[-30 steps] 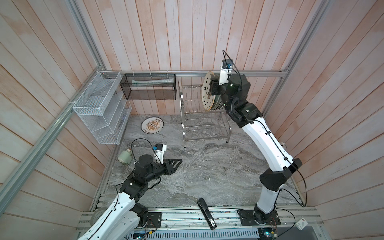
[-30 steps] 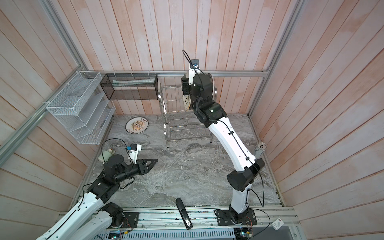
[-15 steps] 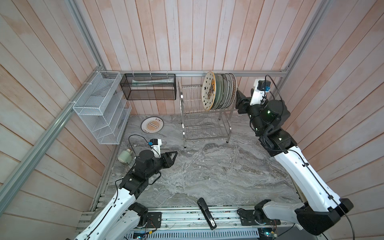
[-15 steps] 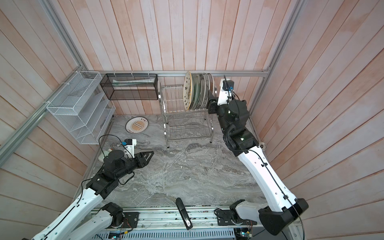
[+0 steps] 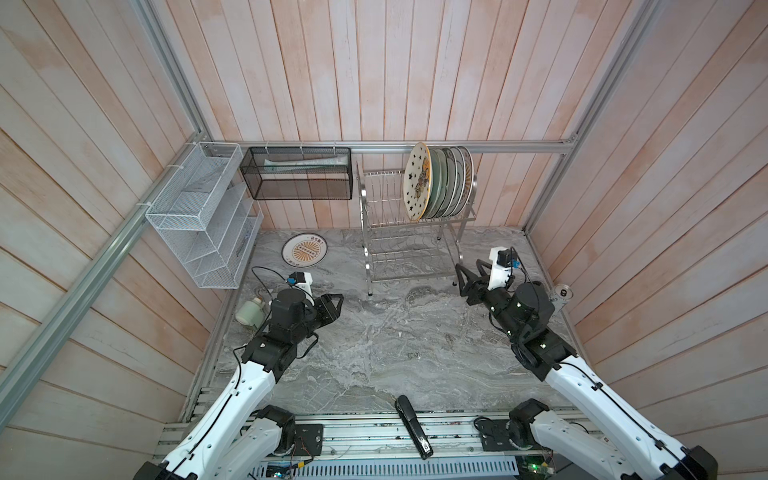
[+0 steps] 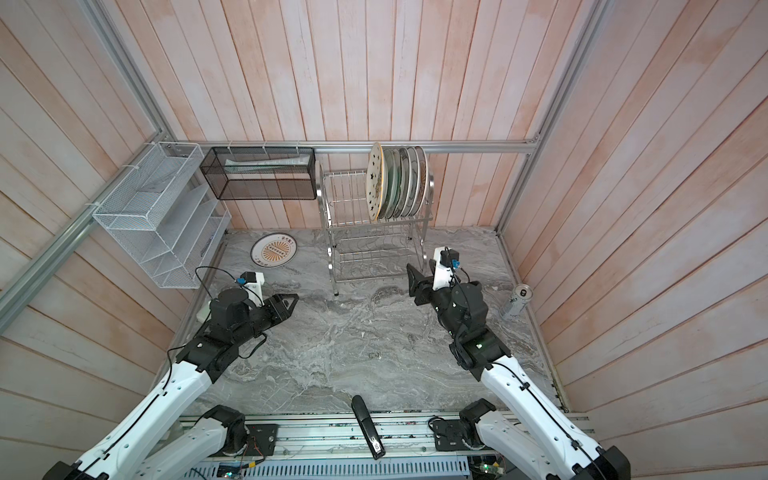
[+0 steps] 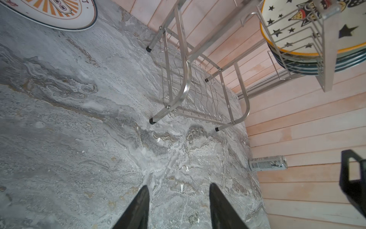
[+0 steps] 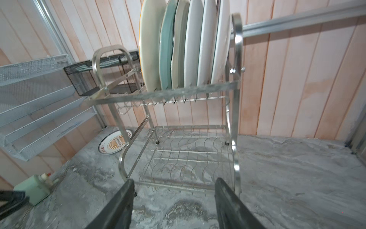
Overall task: Load the plates into the dish rack
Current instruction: 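Withdraw the right gripper toward the table while the left gripper moves toward the sunburst plate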
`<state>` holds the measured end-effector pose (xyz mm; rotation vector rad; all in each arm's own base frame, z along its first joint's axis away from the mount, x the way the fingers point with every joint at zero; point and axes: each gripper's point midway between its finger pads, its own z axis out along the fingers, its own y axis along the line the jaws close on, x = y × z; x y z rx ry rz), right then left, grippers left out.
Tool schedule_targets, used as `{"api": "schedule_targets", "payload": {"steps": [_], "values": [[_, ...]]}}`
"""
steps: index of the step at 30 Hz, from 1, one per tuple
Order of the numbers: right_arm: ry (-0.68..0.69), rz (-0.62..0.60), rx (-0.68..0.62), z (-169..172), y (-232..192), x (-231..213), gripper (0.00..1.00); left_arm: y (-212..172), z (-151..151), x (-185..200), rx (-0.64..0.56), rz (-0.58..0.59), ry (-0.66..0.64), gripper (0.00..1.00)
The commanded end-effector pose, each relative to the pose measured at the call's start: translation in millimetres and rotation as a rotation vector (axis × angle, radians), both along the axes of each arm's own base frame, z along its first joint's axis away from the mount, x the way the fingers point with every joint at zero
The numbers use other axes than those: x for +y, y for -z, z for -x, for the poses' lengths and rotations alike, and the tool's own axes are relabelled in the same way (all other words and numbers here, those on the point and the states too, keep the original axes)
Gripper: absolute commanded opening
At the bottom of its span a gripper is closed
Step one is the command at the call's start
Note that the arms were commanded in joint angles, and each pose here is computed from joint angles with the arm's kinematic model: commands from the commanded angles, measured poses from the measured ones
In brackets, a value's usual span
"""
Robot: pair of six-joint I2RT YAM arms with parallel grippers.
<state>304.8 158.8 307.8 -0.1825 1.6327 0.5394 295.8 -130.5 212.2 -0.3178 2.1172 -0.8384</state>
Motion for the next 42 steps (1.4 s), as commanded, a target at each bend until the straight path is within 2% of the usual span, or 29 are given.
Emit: {"api": "schedule_targets", "payload": {"steps": [1, 5, 9, 14, 23, 34, 42], "values": [[-0.164, -0.127, -0.001, 19, 2, 22, 0.65, -5, -6, 4, 0.011, 0.041, -0.023, 0.50], [-0.201, -0.145, 0.108, 26, 45, 27, 0.64, 9, -16, 23, 0.073, 0.051, -0.100, 0.50], [-0.213, -0.157, 0.162, 33, 67, 27, 0.64, 30, -24, 48, 0.147, 0.083, -0.225, 0.50], [-0.226, -0.173, 0.187, 41, 77, 26, 0.64, 50, -31, 62, 0.143, 0.174, -0.334, 0.50], [-0.247, -0.198, 0.197, 51, 79, 25, 0.64, 72, -50, 91, 0.147, 0.179, -0.539, 0.50], [-0.229, -0.194, 0.190, 61, 74, 16, 0.64, 94, -108, 90, 0.201, 0.151, -0.559, 0.50], [-0.219, -0.187, 0.191, 66, 75, 12, 0.64, 121, -145, 83, 0.236, 0.189, -0.518, 0.49]]}}
